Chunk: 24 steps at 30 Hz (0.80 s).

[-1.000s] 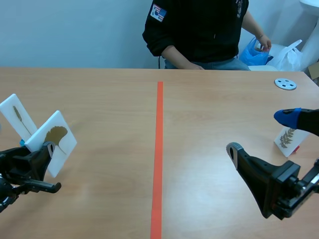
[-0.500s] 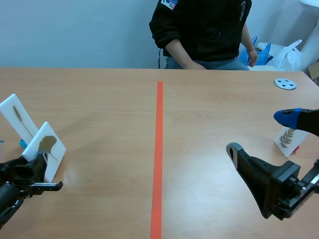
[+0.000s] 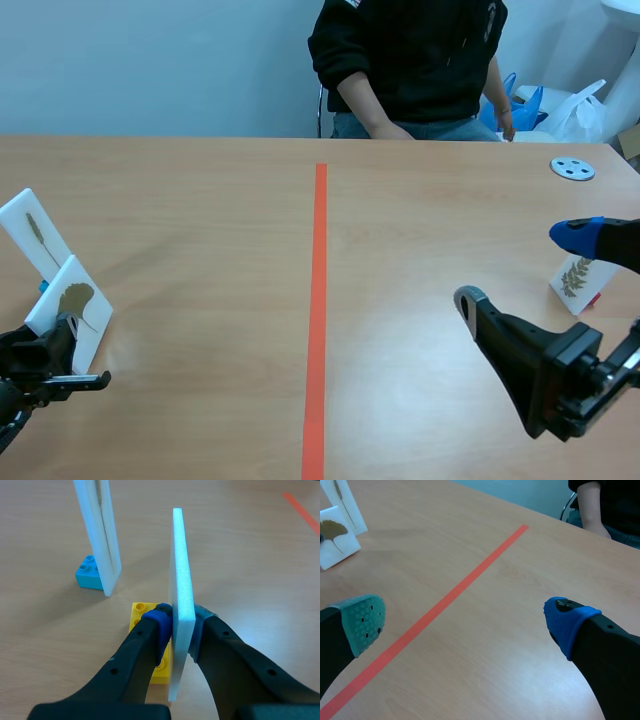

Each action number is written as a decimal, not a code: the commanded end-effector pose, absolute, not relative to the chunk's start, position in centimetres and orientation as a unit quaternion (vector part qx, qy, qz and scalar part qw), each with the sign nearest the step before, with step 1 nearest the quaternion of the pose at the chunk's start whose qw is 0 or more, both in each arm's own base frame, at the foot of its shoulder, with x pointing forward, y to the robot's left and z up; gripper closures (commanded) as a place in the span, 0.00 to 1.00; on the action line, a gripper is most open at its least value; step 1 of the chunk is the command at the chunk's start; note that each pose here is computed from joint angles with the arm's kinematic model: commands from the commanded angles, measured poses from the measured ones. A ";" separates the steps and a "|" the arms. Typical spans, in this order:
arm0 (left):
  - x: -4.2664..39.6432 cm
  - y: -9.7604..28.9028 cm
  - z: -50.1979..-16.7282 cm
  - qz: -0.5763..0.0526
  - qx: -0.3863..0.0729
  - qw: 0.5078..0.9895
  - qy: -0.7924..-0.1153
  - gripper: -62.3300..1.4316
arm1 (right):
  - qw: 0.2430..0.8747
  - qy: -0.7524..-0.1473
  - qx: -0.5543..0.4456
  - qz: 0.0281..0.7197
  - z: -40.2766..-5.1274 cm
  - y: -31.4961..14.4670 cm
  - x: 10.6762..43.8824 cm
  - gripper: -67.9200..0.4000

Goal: Sort the leaf by its shape. The table is split by an orange tape line. A compound leaf with several leaflets goes to the left side, a simple leaf with one blade goes to the right side. Return to the home posture when a red brick is placed on the table.

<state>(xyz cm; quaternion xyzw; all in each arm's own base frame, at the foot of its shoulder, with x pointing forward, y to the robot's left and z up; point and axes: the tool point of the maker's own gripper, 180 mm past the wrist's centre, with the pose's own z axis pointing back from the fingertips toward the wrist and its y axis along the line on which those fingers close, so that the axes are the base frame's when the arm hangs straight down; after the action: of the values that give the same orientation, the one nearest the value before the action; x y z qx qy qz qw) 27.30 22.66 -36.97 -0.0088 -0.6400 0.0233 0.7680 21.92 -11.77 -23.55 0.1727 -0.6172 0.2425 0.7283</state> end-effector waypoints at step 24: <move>28.6 20.7 -27.9 -0.042 -0.045 0.703 -0.708 0.08 | 0.718 -0.631 0.172 0.238 -22.7 -11.9 22.4 0.00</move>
<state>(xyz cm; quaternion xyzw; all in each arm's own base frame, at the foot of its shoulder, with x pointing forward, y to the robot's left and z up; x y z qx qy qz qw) 29.04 20.91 -27.92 -0.0394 -0.7116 -0.0341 0.7007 21.92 -11.77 -23.54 0.1728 -0.6172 0.2424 0.7283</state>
